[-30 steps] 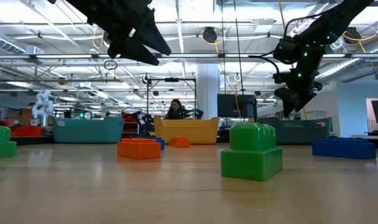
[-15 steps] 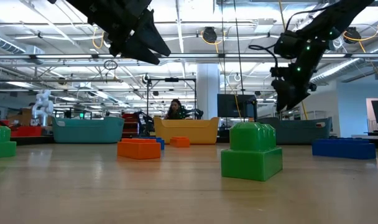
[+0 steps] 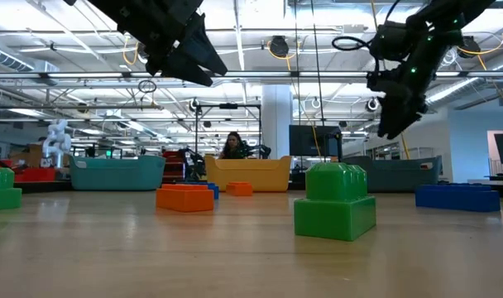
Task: Sort & place blocks by color
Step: Put the blue game piece into the blue bin
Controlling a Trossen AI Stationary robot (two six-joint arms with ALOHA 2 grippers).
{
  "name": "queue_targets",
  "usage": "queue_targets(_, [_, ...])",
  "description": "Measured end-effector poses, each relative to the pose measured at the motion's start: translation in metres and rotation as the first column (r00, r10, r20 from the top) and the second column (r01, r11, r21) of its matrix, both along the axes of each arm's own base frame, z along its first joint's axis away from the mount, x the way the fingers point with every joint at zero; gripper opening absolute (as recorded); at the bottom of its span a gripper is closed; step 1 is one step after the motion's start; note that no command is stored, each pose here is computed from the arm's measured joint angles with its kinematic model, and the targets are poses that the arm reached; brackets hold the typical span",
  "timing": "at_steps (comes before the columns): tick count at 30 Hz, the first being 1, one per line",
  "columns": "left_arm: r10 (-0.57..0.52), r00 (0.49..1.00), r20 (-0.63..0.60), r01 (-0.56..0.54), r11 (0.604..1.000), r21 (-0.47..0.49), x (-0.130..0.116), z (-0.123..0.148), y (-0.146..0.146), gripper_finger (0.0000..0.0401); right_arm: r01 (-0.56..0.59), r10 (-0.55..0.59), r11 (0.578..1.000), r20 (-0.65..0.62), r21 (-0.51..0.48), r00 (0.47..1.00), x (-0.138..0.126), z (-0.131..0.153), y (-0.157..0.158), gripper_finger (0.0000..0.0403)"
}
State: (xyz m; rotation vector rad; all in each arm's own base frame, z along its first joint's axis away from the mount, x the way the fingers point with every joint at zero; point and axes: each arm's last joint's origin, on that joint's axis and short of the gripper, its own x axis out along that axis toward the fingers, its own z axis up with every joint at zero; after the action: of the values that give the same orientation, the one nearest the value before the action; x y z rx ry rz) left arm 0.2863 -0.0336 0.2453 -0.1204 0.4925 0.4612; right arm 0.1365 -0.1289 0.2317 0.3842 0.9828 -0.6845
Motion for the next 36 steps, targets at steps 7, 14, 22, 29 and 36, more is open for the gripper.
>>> queue_targets(7, [-0.001,1.000,0.000,0.001,1.000,0.002,0.000,0.000,0.000,0.0273,0.036,-0.031,0.999,-0.240,0.017,0.970,-0.005,-0.008,0.021,0.0276])
queue_targets(14, [-0.006,1.000,-0.005,0.006,1.000,0.009,0.000,0.000,0.000,0.0273,-0.004,0.027,0.997,-0.302,0.077,0.953,-0.005,-0.011,0.035,0.0274])
queue_targets(22, [-0.004,1.000,-0.004,0.004,1.000,0.006,0.000,0.000,0.000,0.0273,0.006,0.036,0.993,-0.348,0.120,0.937,-0.004,-0.015,0.044,0.0274])
queue_targets(29, [0.013,1.000,0.003,-0.013,1.000,-0.023,0.000,0.000,0.002,0.0273,-0.086,0.138,0.980,-0.293,0.182,0.946,0.004,-0.029,0.054,0.0274])
queue_targets(36, [-0.098,0.986,-0.132,0.088,0.993,-0.083,-0.006,-0.010,0.000,0.0274,-0.176,0.217,0.966,-0.218,0.191,0.952,0.016,-0.026,0.065,0.0274])
